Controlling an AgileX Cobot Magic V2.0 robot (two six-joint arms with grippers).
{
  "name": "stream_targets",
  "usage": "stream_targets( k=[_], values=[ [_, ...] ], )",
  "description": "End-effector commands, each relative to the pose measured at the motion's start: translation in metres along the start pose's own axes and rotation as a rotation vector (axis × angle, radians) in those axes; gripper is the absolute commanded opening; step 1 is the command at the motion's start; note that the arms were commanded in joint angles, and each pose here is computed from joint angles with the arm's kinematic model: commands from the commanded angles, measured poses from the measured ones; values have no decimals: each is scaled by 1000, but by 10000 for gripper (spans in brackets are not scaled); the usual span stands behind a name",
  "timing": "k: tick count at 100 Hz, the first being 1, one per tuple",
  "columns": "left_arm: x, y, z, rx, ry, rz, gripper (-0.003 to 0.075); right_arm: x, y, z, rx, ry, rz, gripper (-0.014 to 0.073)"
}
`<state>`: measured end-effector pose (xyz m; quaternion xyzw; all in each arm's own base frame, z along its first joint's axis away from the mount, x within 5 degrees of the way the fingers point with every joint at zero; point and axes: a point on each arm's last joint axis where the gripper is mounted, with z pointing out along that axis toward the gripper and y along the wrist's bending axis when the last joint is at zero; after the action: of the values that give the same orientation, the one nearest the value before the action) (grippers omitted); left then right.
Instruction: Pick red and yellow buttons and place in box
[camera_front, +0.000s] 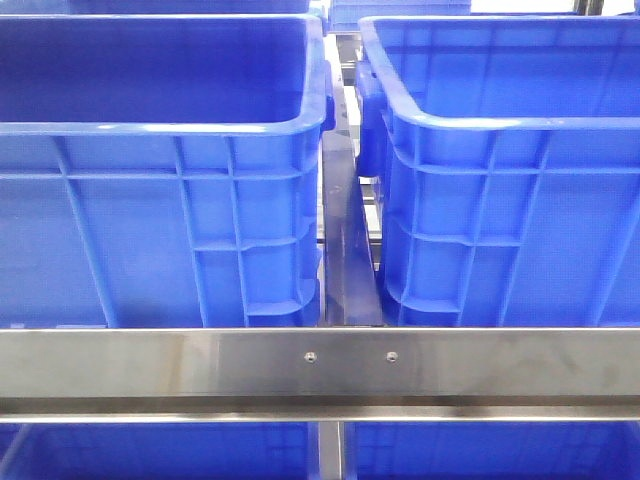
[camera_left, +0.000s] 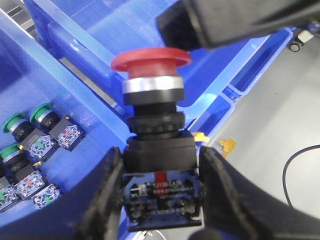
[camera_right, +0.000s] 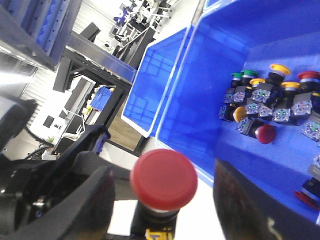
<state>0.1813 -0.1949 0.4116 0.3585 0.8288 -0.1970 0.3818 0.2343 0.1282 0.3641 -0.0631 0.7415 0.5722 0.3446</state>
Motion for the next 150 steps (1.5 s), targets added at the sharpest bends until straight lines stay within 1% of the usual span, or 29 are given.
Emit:
stream_targets(
  k=[1, 20, 49, 60, 67, 68, 69, 71, 76, 79, 81, 82, 83, 86, 91, 100, 105, 112, 119, 124, 131, 138, 150],
  values=[
    [-13, -4, -16, 11, -115, 3, -19, -8, 17, -2, -87, -30, -9, 460],
    [-13, -4, -16, 11, -115, 3, -19, -9, 13, 4, -115, 9, 10, 460],
    [-13, -4, -16, 11, -115, 3, -19, -5, 25, 15, -150, 42, -18, 460],
    [-13, -4, -16, 11, -115, 3, -19, -4, 25, 23, -160, 63, -17, 456],
    [-13, -4, -16, 11, -115, 3, -19, -4, 25, 25, -162, 69, -13, 395],
    [-13, -4, -16, 11, -115, 3, -19, -4, 25, 25, -163, 70, -13, 364],
    [-13, -4, -16, 11, -115, 3, -19, -4, 25, 25, -162, 69, -13, 364],
    [-13, -4, -16, 11, -115, 3, -19, -4, 25, 25, -162, 69, -13, 316],
    [-13, -4, -16, 11, -115, 3, -19, -4, 25, 25, -163, 70, -13, 237],
    [-13, -4, -16, 11, -115, 3, -19, -4, 25, 25, -163, 70, -13, 171],
    [-13, -4, -16, 11, -115, 3, -19, -4, 25, 25, -163, 70, -13, 146],
    [-13, -4, -16, 11, -115, 3, -19, -4, 25, 25, -163, 70, -13, 112],
    [-13, -4, -16, 11, -115, 3, -19, -4, 25, 25, -163, 70, -13, 112],
    [-13, -4, -16, 11, -115, 3, -19, -4, 25, 25, -163, 70, -13, 65],
    [-13, -4, -16, 11, -115, 3, -19, -4, 25, 25, -163, 70, -13, 29],
    [-13, -4, -16, 11, -115, 3, -15, -4, 25, 25, -162, 71, -14, 32],
    [-13, -4, -16, 11, -115, 3, 8, -4, 25, 25, -162, 71, -14, 32],
    [-13, -4, -16, 11, -115, 3, 85, -4, 24, 25, -159, 74, -18, 32],
    [-13, -4, -16, 11, -115, 3, 196, -4, 24, 25, -158, 75, -19, 32],
    [-13, -4, -16, 11, -115, 3, 295, -4, 24, 25, -158, 75, -19, 32],
    [-13, -4, -16, 11, -115, 3, 398, -4, 24, 25, -157, 76, -20, 32],
    [-13, -4, -16, 11, -115, 3, 445, -4, 24, 25, -154, 75, -28, 32],
    [-13, -4, -16, 11, -115, 3, 442, -4, 23, 26, -145, 68, -33, 32]
  ],
)
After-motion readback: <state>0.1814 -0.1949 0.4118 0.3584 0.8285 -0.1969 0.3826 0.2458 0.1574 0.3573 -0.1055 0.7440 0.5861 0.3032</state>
